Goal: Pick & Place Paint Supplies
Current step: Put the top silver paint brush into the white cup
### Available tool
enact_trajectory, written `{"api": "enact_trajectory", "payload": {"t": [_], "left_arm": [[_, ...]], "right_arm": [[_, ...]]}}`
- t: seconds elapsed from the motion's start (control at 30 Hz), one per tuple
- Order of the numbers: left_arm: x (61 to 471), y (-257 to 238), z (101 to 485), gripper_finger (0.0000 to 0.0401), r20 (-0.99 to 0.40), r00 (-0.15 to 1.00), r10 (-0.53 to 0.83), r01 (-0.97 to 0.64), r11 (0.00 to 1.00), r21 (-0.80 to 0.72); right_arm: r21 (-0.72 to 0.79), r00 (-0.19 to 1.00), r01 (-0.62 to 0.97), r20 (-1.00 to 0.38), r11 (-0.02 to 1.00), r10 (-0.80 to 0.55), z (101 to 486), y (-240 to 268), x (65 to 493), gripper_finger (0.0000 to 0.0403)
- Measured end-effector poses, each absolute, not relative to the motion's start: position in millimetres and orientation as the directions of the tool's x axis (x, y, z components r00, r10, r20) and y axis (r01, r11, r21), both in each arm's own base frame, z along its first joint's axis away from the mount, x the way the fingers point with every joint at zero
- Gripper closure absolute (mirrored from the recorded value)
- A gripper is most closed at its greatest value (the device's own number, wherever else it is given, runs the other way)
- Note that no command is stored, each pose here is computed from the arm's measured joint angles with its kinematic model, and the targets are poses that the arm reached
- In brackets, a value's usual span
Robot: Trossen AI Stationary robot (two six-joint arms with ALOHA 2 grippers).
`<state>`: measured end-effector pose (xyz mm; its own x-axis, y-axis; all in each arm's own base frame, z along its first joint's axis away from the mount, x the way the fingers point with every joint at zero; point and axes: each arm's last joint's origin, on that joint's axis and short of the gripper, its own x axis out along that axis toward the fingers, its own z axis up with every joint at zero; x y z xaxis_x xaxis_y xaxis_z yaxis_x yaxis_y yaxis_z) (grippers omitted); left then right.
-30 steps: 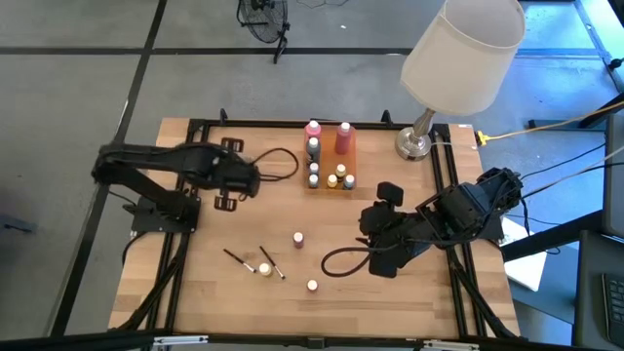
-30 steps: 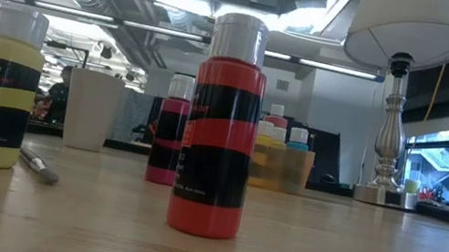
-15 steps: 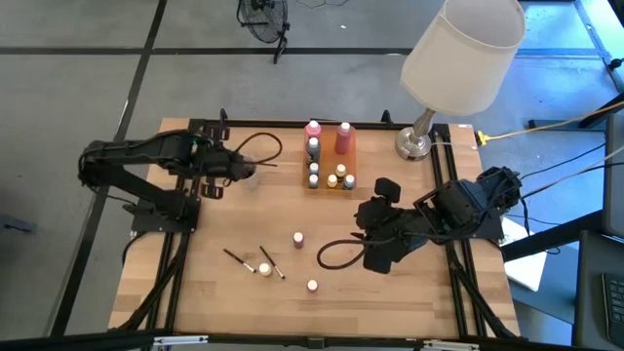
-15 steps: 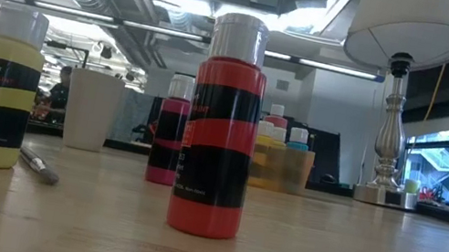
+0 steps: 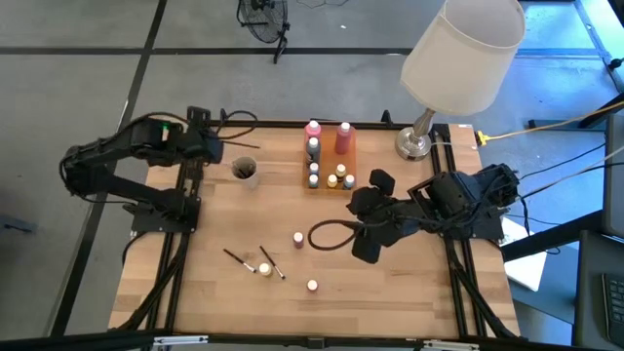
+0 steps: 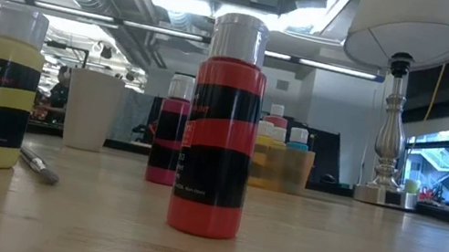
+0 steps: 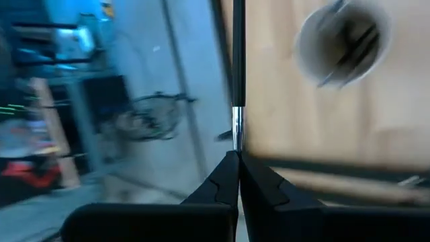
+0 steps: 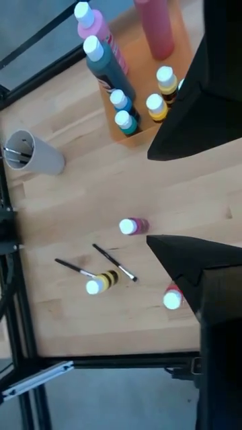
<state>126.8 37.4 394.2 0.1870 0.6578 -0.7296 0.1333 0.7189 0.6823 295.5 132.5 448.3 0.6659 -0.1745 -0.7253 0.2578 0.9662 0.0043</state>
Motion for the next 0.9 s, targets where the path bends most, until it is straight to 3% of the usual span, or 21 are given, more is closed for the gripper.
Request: {"api": "enact_trajectory", "payload": {"t": [0.17, 0.5, 0.9], "left_arm": [[122.6, 41.3, 390.8, 0.0400, -0.638, 0.114, 0.761, 0.325, 0.579, 0.748], [126.7, 42.5, 371.0, 0.0400, -0.409, -0.015, 0.912, 0.621, 0.330, 0.712], [143.3, 10.7, 334.1, 0.0400, -0.350, 0.130, 0.928, 0.816, 0.100, 0.569]], "right_arm": [[0.027, 0.683, 0.282, -0.708, 0.959, -0.181, 450.1, 126.0, 301.0, 0.0206], [0.043, 0.694, 0.299, -0.696, 0.953, -0.186, 447.9, 123.2, 310.4, 0.0206], [0.014, 0.678, 0.264, -0.714, 0.965, -0.175, 440.0, 124.1, 320.1, 0.0206]]}}
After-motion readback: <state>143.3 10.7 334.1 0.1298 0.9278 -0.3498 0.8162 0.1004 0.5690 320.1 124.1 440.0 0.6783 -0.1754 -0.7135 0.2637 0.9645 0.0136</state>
